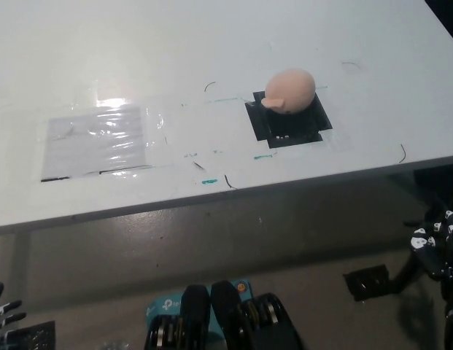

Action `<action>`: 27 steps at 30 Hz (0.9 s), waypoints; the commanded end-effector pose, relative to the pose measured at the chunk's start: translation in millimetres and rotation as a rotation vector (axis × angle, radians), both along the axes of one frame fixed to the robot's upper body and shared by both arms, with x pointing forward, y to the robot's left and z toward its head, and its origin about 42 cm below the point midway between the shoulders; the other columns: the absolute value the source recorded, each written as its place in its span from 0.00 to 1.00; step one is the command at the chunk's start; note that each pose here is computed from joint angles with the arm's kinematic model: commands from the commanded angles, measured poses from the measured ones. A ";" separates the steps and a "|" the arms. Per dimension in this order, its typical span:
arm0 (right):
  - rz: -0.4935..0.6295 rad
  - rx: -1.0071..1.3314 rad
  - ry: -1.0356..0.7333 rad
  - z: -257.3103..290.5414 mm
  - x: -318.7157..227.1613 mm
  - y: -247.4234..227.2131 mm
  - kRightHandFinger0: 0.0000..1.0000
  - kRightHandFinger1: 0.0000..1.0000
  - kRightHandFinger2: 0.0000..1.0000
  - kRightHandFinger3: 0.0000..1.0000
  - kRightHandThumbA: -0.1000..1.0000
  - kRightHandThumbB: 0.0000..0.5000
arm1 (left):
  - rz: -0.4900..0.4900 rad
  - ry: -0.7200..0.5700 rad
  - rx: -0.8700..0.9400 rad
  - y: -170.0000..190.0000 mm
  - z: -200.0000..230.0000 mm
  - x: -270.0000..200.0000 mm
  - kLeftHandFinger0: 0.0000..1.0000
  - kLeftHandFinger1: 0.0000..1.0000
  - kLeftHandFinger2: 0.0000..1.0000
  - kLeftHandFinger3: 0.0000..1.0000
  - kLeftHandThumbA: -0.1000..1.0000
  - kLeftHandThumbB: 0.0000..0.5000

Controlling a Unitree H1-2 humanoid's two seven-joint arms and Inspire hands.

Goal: The robot uses its right hand to grab and squeeze a pink dumpling toy kept on the black mask on the desk

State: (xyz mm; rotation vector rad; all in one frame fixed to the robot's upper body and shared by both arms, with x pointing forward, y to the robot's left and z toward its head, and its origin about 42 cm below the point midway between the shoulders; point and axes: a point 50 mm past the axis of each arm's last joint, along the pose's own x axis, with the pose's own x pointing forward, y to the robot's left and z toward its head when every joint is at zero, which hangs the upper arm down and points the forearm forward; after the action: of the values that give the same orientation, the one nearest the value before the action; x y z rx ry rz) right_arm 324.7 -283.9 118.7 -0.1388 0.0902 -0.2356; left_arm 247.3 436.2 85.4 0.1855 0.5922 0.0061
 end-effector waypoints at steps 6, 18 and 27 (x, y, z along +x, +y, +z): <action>0.019 0.065 -0.033 14.9 13.0 3.3 0.00 0.10 0.51 0.96 0.00 0.13 | -0.002 -0.024 0.030 9.7 11.0 4.7 0.72 0.82 0.90 0.91 1.00 0.27; 0.024 0.059 -0.033 17.1 13.8 2.0 0.01 0.13 0.51 1.00 0.00 0.12 | 0.001 -0.029 0.031 7.4 10.6 4.2 0.72 0.81 0.88 0.92 1.00 0.24; 0.029 0.059 -0.033 18.2 15.5 1.2 0.01 0.14 0.52 0.99 0.00 0.10 | 0.002 -0.029 0.031 7.6 9.7 4.6 0.70 0.80 0.89 0.93 1.00 0.24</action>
State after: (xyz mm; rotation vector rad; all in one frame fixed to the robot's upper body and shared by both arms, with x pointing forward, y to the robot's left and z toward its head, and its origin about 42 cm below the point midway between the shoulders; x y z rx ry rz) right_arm 331.0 -280.9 121.9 -0.0820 0.1027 -0.2170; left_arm 247.2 435.4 84.5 0.1940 0.5961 0.0039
